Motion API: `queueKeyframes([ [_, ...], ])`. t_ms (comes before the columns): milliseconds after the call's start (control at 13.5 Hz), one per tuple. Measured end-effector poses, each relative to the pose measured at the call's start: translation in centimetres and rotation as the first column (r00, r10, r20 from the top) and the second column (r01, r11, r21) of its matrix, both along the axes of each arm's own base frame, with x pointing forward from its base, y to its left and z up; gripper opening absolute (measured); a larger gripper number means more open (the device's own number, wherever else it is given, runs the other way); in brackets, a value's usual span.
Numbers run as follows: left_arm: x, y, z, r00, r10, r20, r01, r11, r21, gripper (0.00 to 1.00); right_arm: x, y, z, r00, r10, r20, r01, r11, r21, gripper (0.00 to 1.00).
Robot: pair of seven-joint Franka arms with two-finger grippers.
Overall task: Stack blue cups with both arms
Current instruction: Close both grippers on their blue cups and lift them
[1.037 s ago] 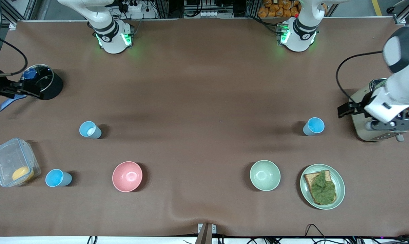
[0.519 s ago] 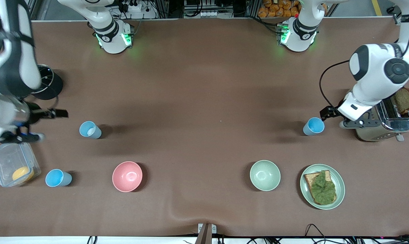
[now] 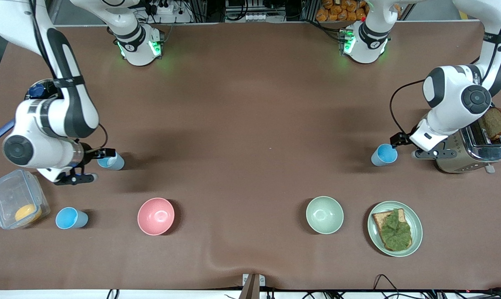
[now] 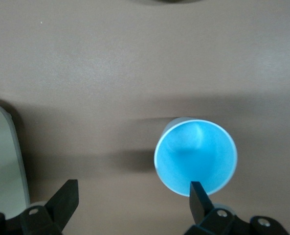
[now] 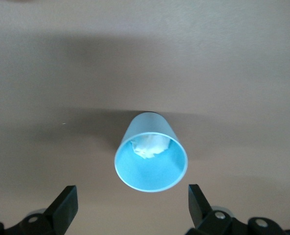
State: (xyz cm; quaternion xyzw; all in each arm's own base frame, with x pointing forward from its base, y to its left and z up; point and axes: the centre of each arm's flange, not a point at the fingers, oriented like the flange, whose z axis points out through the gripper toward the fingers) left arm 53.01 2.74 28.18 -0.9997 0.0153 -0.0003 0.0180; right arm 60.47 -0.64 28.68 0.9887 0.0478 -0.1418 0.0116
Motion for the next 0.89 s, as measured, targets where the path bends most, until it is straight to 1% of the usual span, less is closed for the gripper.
queueKeyframes([
  [148, 0.1, -0.1, -1.3, 1.0, -0.004, -0.005, 0.004, 1.0, -0.001, 1.0, 0.1, 0.5, -2.3, 1.0, 0.006, -0.005, -0.006, 1.0, -0.002, 1.0],
  [370, 0.2, -0.7, -2.6, 1.0, -0.009, -0.018, 0.009, 1.0, -0.007, 1.0, 0.0, 0.9, -4.5, 1.0, 0.004, -0.027, -0.004, 1.0, 0.004, 1.0],
  [444, 0.3, -0.9, -3.2, 1.0, -0.006, -0.016, 0.006, 1.0, -0.013, 1.0, 0.0, 1.0, -4.9, 0.999, 0.003, -0.033, -0.003, 1.0, 0.004, 0.96],
  [519, 0.3, -1.3, -3.8, 1.0, -0.009, -0.015, 0.009, 1.0, -0.017, 1.0, -0.1, 1.0, -5.0, 0.999, 0.002, -0.036, -0.002, 1.0, 0.004, 0.96],
  [593, 0.4, -1.7, -4.3, 1.0, -0.013, -0.018, 0.013, 1.0, -0.022, 1.0, -0.1, 1.0, -5.1, 0.999, 0.002, -0.037, -0.002, 1.0, 0.004, 0.86],
  [667, 0.5, -2.0, -4.6, 1.0, -0.016, -0.021, 0.015, 1.0, -0.026, 1.0, -0.1, 1.0, -5.1, 0.999, 0.002, -0.038, -0.002, 1.0, 0.004, 0.73],
  [741, 0.5, -2.1, -4.7, 1.0, -0.017, -0.023, 0.017, 0.999, -0.027, 0.91, -0.1, 1.0, -5.1, 0.999, 0.002, -0.041, -0.002, 1.0, 0.004, 0.6],
  [815, 0.6, -2.1, -4.8, 1.0, -0.018, -0.023, 0.017, 0.999, -0.027, 0.79, -0.2, 1.1, -5.2, 0.999, 0.003, -0.045, -0.003, 1.0, 0.004, 0.51],
  [889, 0.7, -2.2, -4.8, 1.0, -0.018, -0.022, 0.018, 0.999, -0.027, 0.69, -0.2, 1.2, -5.3, 0.999, 0.006, -0.048, -0.005, 1.0, 0.004, 0.38],
])
